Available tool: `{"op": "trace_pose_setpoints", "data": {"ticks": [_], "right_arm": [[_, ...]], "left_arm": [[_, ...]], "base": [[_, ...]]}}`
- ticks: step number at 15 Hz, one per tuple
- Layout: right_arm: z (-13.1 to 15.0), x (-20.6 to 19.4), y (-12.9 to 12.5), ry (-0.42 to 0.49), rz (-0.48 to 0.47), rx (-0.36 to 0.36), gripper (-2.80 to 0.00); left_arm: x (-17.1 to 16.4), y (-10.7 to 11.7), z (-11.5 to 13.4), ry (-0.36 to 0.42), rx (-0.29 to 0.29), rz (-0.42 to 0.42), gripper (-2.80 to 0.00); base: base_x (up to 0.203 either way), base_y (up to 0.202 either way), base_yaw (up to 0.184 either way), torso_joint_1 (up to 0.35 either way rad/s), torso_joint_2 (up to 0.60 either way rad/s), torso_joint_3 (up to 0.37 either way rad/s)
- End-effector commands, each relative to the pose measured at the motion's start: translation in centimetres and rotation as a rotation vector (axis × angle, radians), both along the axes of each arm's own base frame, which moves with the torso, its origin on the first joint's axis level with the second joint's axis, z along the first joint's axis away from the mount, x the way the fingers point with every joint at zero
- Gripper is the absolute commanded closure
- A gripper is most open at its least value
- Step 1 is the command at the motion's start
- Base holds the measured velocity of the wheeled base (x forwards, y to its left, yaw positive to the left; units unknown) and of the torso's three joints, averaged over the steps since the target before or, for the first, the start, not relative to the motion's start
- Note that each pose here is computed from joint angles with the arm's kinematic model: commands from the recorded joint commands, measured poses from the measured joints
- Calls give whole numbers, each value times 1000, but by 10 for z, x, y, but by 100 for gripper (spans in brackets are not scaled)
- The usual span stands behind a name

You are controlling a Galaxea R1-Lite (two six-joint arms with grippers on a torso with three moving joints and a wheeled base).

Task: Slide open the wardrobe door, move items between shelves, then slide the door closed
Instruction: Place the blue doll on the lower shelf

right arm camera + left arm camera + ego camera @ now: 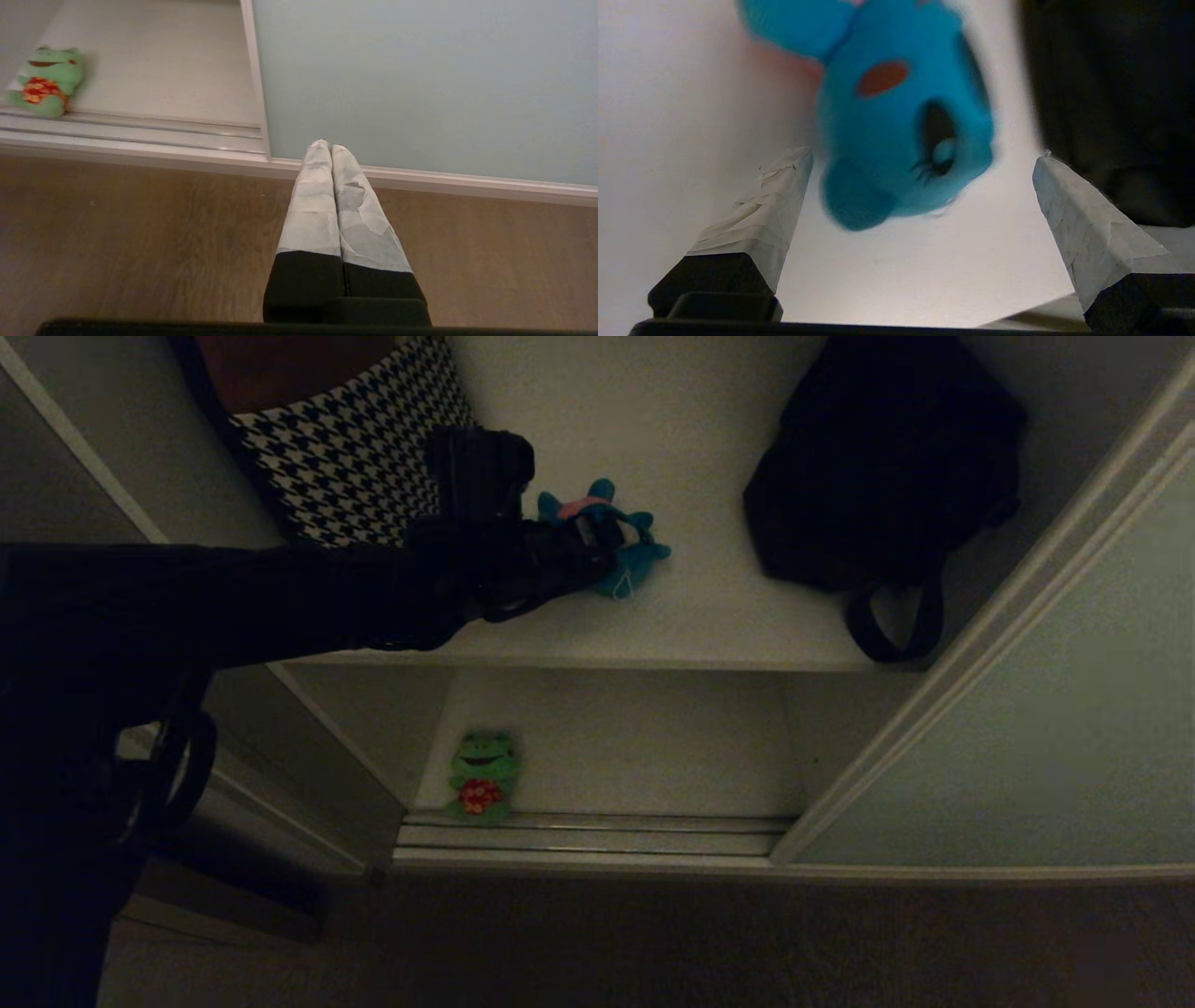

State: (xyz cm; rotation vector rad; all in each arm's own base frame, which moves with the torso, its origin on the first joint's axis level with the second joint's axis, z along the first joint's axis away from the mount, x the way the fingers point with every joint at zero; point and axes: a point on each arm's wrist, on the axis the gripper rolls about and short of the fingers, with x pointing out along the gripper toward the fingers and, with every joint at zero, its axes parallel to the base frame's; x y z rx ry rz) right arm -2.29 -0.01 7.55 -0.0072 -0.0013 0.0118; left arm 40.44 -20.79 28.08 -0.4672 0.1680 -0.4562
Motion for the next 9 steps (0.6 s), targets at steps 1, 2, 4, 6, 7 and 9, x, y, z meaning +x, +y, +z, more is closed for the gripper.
{"op": "trace_pose_setpoints", "data": {"ticks": [1,2,4,6,7,9], "right_arm": [[0,0,0,-2,0,0,0],[0,0,0,-2,0,0,0],[0,0,0,-2,0,0,0],[0,0,0,-2,0,0,0],[0,0,0,0,0,0,0],[0,0,0,-2,0,0,0]], "left_arm": [[5,-2,-9,12,10,-2,-280],[7,-3,-11,5,9,-3,-280],[11,-5,-15,-9,2,-3,-280],[17,-7,-22,-24,6,-4,-280],[19,-7,-23,-41,10,-2,-280],[22,-8,-26,-58,7,-6,0]], "base": [[0,0,0,0,0,0],[0,0,0,0,0,0],[0,0,0,0,0,0],[0,0,0,0,0,0],[0,0,0,0,0,0],[0,0,0,0,0,0]]}}
